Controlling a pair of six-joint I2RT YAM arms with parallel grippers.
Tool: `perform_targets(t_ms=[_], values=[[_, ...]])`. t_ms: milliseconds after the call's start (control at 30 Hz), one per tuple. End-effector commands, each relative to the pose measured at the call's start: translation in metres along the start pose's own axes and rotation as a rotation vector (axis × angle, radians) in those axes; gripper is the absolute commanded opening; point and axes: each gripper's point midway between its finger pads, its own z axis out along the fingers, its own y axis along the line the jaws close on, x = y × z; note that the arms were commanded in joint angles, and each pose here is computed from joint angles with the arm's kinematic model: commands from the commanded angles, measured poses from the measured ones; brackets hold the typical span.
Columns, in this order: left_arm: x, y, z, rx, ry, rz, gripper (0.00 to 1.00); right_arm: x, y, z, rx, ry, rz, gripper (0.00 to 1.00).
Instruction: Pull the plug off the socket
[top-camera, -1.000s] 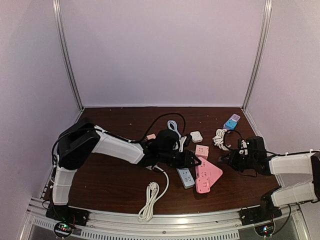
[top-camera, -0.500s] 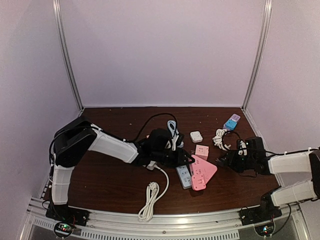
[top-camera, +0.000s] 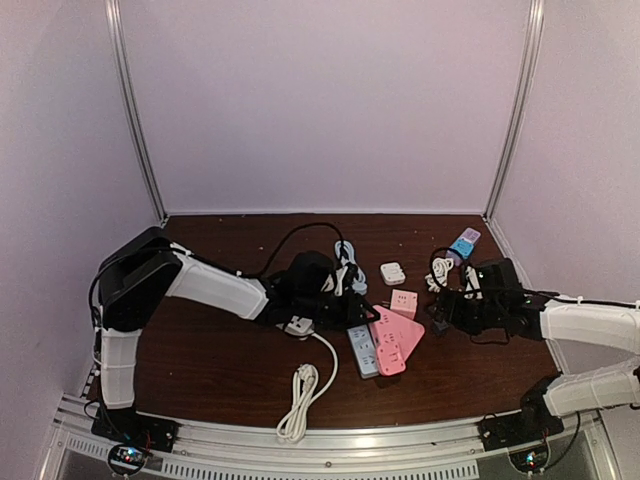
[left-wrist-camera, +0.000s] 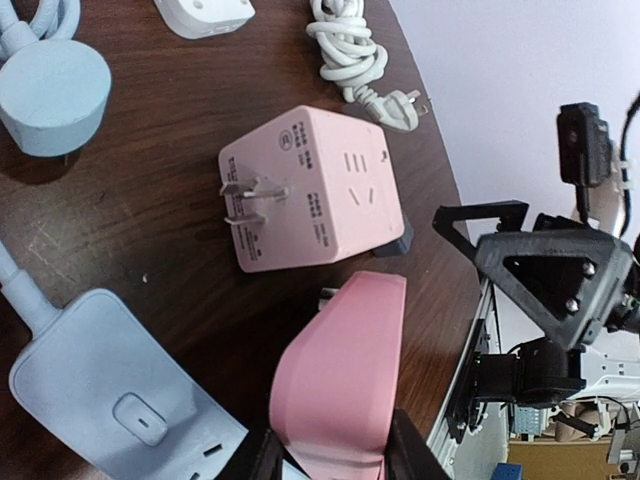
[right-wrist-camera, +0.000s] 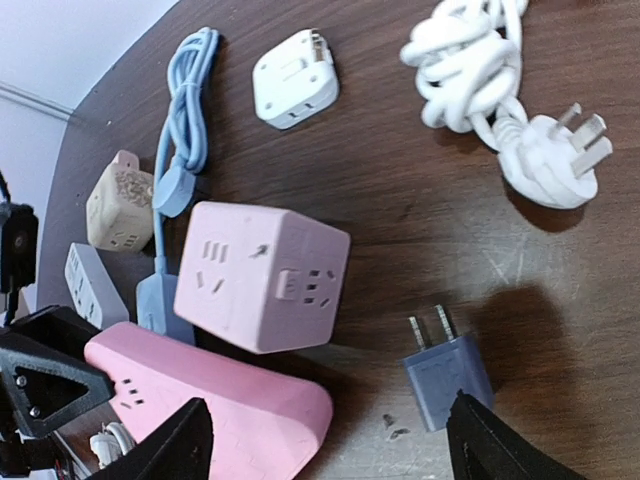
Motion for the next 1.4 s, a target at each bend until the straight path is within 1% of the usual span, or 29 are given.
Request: perform_targets(t_ms=[0, 300, 433, 567, 667, 833, 1100, 1233, 1367], values=[[0.008, 0.048, -0.011, -0.178, 0.019, -0.094, 0.00, 0.007, 0.020, -0.016, 0.055, -0.008, -0.106, 0.82], [0.004, 0.042, -0.013, -0.202, 0.027, -0.140, 0.00, 0.064, 0.067, -0.035, 0.083, 0.039, -0.304, 0.84], [0.006, 0.042, -0.013, -0.206, 0.034, -0.146, 0.00, 0.085, 0.084, -0.038, 0.115, 0.048, -0.399, 0.86], [0.007, 0.039, -0.013, -0.205, 0.034, -0.143, 0.00, 0.105, 0.100, -0.034, 0.129, 0.077, -0.480, 0.88], [0.009, 0.038, -0.013, -0.203, 0.036, -0.141, 0.00, 0.117, 0.101, -0.025, 0.180, 0.100, -0.540, 0.89], [0.009, 0.037, -0.014, -0.205, 0.039, -0.136, 0.00, 0.124, 0.096, -0.013, 0.326, 0.118, -0.643, 0.89], [0.011, 0.039, -0.014, -0.212, 0.046, -0.131, 0.00, 0.116, 0.081, -0.010, 0.491, 0.085, -0.690, 0.89], [0.012, 0.041, -0.015, -0.219, 0.048, -0.123, 0.00, 0.112, 0.078, -0.014, 0.518, 0.076, -0.699, 0.87], [0.012, 0.043, -0.015, -0.230, 0.050, -0.116, 0.00, 0.104, 0.086, -0.024, 0.484, 0.057, -0.683, 0.84]])
